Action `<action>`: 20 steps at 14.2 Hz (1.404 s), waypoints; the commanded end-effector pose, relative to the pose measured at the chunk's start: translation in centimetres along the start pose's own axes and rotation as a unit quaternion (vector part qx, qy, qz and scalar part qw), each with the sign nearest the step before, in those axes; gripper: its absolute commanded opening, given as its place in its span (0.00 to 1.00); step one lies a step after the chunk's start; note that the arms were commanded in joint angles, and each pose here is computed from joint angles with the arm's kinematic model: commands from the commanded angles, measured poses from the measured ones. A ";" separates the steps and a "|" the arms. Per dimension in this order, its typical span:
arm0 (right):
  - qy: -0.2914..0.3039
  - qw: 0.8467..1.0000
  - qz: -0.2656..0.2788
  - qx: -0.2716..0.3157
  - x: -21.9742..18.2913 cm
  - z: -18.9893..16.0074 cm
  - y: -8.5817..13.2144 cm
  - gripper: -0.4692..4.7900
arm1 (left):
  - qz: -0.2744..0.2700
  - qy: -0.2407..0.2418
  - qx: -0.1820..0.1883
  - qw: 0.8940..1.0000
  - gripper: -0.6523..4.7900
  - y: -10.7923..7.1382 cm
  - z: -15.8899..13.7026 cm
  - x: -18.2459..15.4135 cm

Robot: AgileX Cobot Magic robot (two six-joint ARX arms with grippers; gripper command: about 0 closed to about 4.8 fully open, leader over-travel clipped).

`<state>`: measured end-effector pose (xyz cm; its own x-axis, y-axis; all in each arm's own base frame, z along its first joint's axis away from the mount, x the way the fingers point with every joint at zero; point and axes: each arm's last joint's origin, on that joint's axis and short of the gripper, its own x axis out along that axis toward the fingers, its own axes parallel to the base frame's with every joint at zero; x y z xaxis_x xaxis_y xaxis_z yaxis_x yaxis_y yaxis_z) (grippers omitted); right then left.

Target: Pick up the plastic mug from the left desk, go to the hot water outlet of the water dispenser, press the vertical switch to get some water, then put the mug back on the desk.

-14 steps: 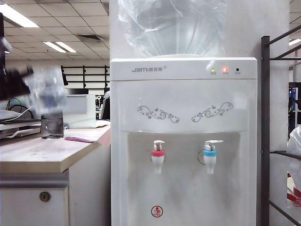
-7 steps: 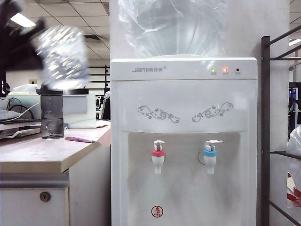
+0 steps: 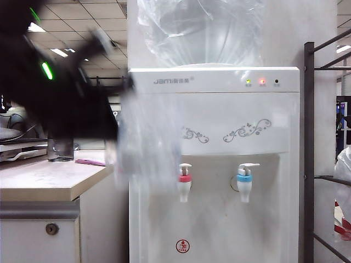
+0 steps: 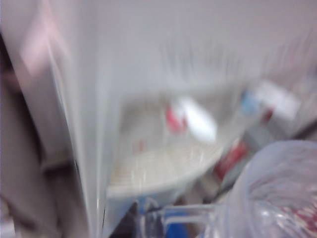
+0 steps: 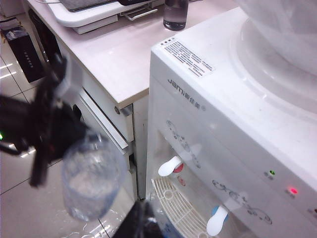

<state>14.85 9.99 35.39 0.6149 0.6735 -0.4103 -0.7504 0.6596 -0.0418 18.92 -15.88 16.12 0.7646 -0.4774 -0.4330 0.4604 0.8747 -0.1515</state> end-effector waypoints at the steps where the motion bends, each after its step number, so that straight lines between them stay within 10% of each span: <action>1: -0.015 1.000 -0.003 -0.007 0.6 0.4 -0.2 0.09 | -0.020 -0.029 -0.006 0.999 0.11 -0.7 -1.0 2.2; 8: 0.011 1.000 0.010 0.000 2.8 0.1 -0.7 0.09 | -0.001 0.003 -0.043 0.999 0.11 -0.1 -6.6 6.9; 20: 0.037 0.999 0.029 0.010 5.7 -0.4 -1.3 0.09 | 0.047 0.040 -0.041 0.997 0.11 -0.5 -7.0 12.3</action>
<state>19.13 12.76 32.45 0.5452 0.6732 -0.4997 -0.7747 0.6323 0.0066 24.38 -21.07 3.86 0.7345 -0.3643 -0.5726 0.3437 0.9272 -0.1490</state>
